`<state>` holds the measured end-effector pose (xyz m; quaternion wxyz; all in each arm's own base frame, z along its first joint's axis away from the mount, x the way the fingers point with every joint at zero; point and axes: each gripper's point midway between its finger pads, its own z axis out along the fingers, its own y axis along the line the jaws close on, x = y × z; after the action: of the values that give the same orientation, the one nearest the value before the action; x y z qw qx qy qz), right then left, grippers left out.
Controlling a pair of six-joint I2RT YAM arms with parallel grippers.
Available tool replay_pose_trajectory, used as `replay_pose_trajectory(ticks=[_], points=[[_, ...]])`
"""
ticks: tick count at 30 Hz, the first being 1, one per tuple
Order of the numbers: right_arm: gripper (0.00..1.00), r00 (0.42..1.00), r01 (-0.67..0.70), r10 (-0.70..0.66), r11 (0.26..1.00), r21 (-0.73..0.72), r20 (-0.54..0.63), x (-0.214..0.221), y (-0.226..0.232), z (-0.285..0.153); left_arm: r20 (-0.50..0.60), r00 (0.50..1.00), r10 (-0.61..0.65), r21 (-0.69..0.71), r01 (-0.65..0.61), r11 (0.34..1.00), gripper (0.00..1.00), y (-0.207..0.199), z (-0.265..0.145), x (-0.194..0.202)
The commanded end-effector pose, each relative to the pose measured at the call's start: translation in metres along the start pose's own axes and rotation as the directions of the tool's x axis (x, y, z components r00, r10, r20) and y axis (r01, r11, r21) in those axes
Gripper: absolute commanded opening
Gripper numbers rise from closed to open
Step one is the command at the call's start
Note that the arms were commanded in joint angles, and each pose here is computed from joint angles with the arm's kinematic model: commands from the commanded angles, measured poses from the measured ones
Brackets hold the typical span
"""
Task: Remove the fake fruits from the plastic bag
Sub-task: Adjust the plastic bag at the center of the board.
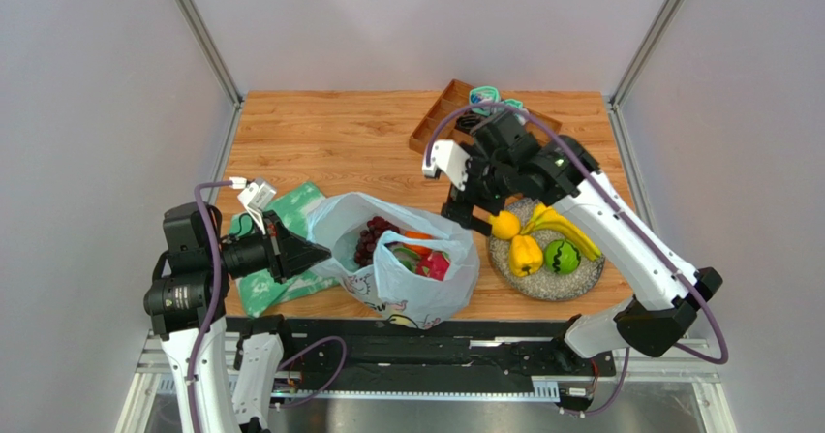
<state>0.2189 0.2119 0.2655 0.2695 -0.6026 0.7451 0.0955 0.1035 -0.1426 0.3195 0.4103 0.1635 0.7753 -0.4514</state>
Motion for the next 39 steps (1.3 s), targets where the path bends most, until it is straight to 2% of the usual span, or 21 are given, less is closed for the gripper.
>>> replay_pose_trajectory(ticks=[1,3,4,6,7,10,15,16,19,22,23,24,25,27,29,32,34,36,39], points=[[0.93,0.904,0.141,-0.141,0.99,0.031,0.404,-0.12,0.005,-0.067,0.013,1.0,0.015,0.031,-0.015,0.999,0.0,0.002,0.003,0.002],[0.91,0.9,0.211,-0.176,0.976,-0.046,0.4,-0.139,0.03,-0.048,0.025,1.0,0.0,0.039,0.0,0.999,0.0,0.004,0.005,0.002],[0.85,0.892,0.241,-0.19,0.968,-0.075,0.411,-0.146,0.038,-0.043,0.028,1.0,-0.003,0.036,0.002,0.999,0.0,0.005,0.006,0.002],[0.8,0.887,0.297,-0.22,0.946,-0.134,0.407,-0.152,0.055,-0.024,0.033,0.999,-0.005,0.029,0.004,1.0,0.0,0.008,0.007,0.0],[0.73,0.897,0.308,-0.217,0.932,-0.192,0.385,-0.148,0.063,-0.004,0.037,0.999,-0.003,0.025,0.002,1.0,0.0,0.008,0.006,0.0],[0.64,0.897,0.331,-0.222,0.911,-0.246,0.383,-0.152,0.073,0.029,0.045,0.999,0.003,0.008,-0.003,1.0,0.0,0.01,0.007,-0.001],[0.56,0.906,0.309,-0.188,0.906,-0.289,0.379,-0.16,0.079,0.076,0.047,0.999,0.0,-0.013,0.001,1.0,0.0,0.016,0.008,0.002],[0.52,0.905,0.304,-0.184,0.91,-0.281,0.384,-0.164,0.077,0.083,0.048,0.999,0.0,-0.016,0.001,1.0,0.0,0.017,0.008,0.002],[0.43,0.94,0.247,-0.169,0.937,-0.249,0.297,-0.152,0.066,0.11,0.046,0.999,-0.007,-0.022,0.008,1.0,0.0,0.02,0.009,0.003],[0.38,0.961,0.259,-0.213,0.919,-0.299,0.176,-0.108,0.075,0.117,0.047,0.999,-0.004,-0.027,0.006,1.0,0.0,0.021,0.009,0.002],[0.38,0.964,0.262,-0.231,0.904,-0.339,0.129,-0.086,0.084,0.113,0.045,0.999,-0.001,-0.026,0.002,1.0,0.0,0.021,0.009,0.002],[0.38,0.957,0.286,-0.251,0.902,-0.325,0.145,-0.076,0.086,0.092,0.045,0.999,-0.004,-0.029,0.005,1.0,0.0,0.022,0.009,0.002],[0.38,0.962,0.27,-0.266,0.894,-0.357,0.061,-0.038,0.095,0.102,0.044,0.999,-0.004,-0.029,0.005,1.0,0.0,0.022,0.009,0.002],[0.39,0.94,0.338,-0.332,0.884,-0.323,0.075,-0.012,0.097,0.082,0.041,0.999,-0.008,-0.032,0.009,0.999,0.0,0.024,0.009,0.002],[0.42,0.921,0.375,-0.388,0.865,-0.333,0.029,0.026,0.103,0.082,0.042,0.999,-0.005,-0.038,0.006,0.999,0.0,0.025,0.01,0.002],[0.53,0.912,0.401,-0.407,0.867,-0.294,0.044,0.043,0.105,0.071,0.04,0.999,-0.007,-0.038,0.009,0.999,0.0,0.026,0.01,0.002],[0.6,0.905,0.423,-0.417,0.871,-0.249,0.076,0.039,0.102,0.066,0.035,0.999,-0.017,-0.024,0.018,1.0,0.0,0.026,0.011,0.004],[0.63,0.899,0.438,-0.43,0.873,-0.212,0.086,0.036,0.097,0.068,0.028,0.999,-0.033,0.02,0.033,0.999,0.0,0.019,0.011,0.008],[0.64,0.892,0.45,-0.435,0.883,-0.133,0.124,0.016,0.085,0.074,0.011,0.995,-0.099,0.037,0.098,0.994,0.0,0.02,0.014,0.021]])
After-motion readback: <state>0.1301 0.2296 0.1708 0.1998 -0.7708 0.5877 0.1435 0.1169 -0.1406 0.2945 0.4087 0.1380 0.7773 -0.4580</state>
